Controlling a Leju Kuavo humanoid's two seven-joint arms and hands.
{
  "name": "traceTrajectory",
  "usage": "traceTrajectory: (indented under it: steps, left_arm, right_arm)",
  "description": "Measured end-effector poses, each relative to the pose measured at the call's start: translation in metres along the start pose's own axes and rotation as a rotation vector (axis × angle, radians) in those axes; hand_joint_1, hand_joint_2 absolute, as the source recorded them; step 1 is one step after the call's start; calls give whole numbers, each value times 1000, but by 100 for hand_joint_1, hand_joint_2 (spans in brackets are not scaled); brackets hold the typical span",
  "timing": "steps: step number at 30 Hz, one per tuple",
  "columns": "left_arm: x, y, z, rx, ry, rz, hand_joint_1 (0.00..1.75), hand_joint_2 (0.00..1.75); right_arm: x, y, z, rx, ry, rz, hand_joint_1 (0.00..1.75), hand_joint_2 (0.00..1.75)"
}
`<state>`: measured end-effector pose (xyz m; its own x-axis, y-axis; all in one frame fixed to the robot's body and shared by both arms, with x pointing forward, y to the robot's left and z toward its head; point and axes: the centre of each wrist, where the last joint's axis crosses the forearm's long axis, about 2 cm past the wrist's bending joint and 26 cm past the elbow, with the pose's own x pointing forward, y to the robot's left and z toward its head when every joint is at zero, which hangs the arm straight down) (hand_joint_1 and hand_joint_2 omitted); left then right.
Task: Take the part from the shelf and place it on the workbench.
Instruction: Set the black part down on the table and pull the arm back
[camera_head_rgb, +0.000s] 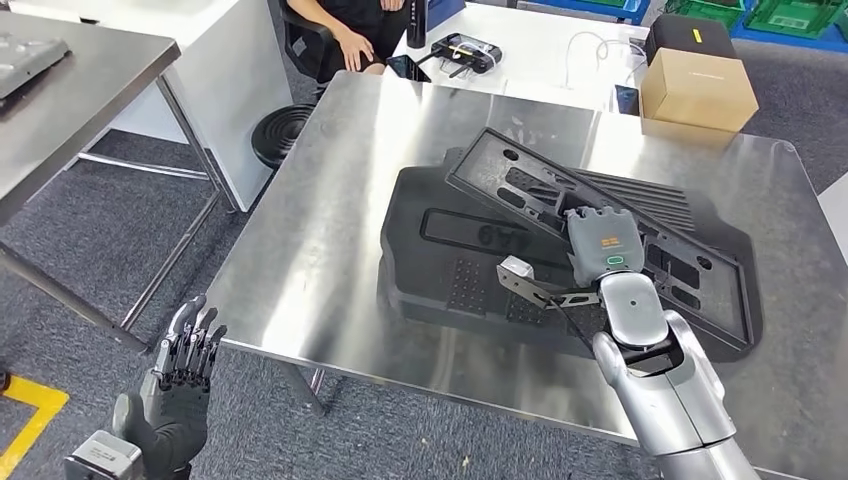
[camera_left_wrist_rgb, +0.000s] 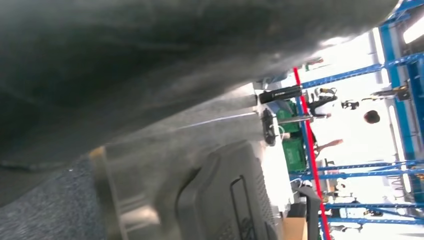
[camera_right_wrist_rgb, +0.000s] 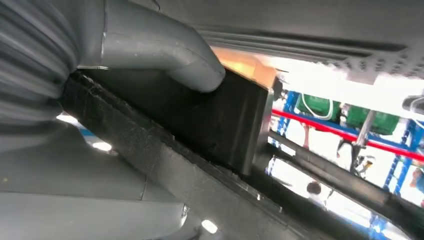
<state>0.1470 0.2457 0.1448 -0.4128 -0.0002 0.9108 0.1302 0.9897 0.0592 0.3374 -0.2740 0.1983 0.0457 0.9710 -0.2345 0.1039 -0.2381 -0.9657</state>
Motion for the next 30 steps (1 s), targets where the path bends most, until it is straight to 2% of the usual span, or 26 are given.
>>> traceTrajectory:
  steps: [8, 11, 12, 15, 16, 30]
  left_arm:
    - [2, 1, -4, -4, 7, -6, 0, 0]
    - [1, 2, -3, -5, 13, -11, 0, 0]
    - [1, 2, -3, -5, 13, -13, 0, 0]
    - [2, 2, -3, -5, 10, -18, 0, 0]
    - [2, 1, -2, -5, 8, -18, 0, 0]
    - [2, 0, -1, -6, -8, -19, 0, 0]
  right_arm:
    - [-2, 10, -3, 59, 4, 0, 175, 175]
    - [-2, 20, 0, 97, 6, -13, 144, 175]
    - [-3, 23, 2, 110, 8, -20, 101, 175]
    - [-4, 29, 5, 139, 12, -30, 0, 44]
    - [-5, 31, 5, 146, 13, -32, 0, 0]
    - [-2, 30, 8, 166, -13, -141, 0, 0]
